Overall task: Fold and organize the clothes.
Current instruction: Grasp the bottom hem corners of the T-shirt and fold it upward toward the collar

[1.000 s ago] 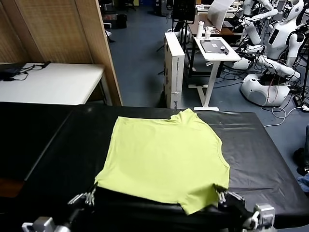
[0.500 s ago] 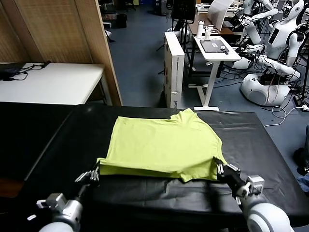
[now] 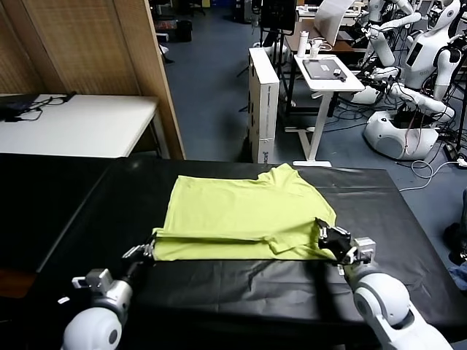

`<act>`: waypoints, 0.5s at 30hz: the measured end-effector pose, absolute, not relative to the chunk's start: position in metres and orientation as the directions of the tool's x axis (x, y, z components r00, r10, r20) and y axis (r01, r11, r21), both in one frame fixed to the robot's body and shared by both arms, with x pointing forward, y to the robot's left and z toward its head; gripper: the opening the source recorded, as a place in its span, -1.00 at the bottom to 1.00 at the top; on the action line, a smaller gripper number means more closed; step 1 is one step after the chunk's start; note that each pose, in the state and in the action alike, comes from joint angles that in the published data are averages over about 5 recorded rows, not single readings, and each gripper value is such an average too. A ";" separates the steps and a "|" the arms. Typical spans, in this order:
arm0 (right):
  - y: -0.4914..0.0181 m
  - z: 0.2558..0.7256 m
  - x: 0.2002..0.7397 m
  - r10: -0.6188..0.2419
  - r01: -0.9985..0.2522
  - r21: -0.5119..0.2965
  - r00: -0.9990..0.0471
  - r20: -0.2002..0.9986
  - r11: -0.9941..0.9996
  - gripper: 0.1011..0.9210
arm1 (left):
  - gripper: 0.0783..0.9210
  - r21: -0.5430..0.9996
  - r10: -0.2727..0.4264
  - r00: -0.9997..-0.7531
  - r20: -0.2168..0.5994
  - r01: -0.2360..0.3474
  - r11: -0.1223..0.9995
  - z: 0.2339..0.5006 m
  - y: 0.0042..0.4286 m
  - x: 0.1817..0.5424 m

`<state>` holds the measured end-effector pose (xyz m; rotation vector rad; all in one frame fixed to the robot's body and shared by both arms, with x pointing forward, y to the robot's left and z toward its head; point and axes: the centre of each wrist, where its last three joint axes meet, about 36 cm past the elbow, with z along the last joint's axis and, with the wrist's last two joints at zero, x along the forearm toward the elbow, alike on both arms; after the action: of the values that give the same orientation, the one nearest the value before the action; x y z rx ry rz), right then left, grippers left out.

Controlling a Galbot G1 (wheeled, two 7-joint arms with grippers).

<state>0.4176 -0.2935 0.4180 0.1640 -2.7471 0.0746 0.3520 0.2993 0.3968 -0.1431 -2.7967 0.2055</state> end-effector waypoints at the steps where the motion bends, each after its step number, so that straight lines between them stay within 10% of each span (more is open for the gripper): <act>1: -0.293 0.417 0.419 -0.103 -0.124 -0.029 -0.918 0.382 0.992 -0.91 | -0.84 -0.156 0.124 -0.939 0.320 0.077 0.985 0.396 0.299 0.354; 8: -0.295 0.419 0.419 -0.116 -0.132 -0.010 -0.904 0.412 0.991 -0.82 | -0.84 -0.150 0.134 -0.933 0.335 0.088 0.985 0.392 0.298 0.364; 15: -0.304 0.437 0.401 -0.163 -0.188 -0.015 -0.886 0.434 0.982 0.12 | -0.55 -0.146 0.129 -0.931 0.343 0.082 0.986 0.396 0.298 0.365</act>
<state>0.4011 -0.3039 0.4370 0.2501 -2.6834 0.0777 0.3646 0.2977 0.3956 -0.1524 -2.7726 0.1835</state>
